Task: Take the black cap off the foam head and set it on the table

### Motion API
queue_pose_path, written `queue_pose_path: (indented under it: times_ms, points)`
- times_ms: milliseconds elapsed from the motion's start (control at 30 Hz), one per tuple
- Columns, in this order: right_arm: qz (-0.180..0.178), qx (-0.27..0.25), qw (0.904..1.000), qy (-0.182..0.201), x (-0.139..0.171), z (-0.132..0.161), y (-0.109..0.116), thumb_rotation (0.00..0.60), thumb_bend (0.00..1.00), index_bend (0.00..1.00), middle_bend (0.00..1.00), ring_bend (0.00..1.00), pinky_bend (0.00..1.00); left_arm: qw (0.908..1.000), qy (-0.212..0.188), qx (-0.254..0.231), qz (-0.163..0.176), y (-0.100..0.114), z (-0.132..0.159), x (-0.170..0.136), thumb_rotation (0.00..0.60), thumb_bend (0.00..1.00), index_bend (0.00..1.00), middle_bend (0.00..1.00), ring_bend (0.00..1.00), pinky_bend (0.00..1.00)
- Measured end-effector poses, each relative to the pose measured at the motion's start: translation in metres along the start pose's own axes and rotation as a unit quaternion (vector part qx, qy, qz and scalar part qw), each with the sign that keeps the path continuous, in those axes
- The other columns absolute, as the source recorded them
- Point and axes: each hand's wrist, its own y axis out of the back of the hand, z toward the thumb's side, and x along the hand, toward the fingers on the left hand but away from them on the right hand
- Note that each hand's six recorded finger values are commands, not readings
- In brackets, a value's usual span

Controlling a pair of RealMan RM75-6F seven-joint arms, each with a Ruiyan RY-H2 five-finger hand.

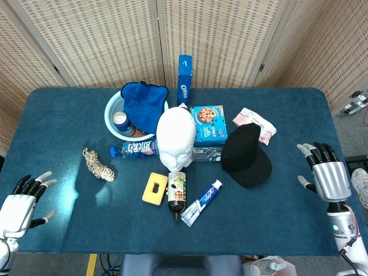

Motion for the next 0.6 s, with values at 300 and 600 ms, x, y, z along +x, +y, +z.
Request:
queue_pose_path:
  times_ms: [300, 600]
  points:
    - [0.031, -0.018, 0.9988, -0.032, 0.036, -0.019, 0.018, 0.6, 0.0, 0.23, 0.26, 0.16, 0.19, 0.9999, 0.005, -0.001, 0.009, 0.003, 0.001, -0.002, 0.6, 0.17, 0.26, 0.14, 0.18, 0.07]
    - [0.024, -0.026, 0.9974, -0.062, 0.065, -0.03, 0.026, 0.6, 0.0, 0.23, 0.26, 0.16, 0.19, 0.9998, 0.002, -0.002, 0.019, 0.006, 0.004, -0.004, 0.6, 0.17, 0.26, 0.14, 0.18, 0.07]
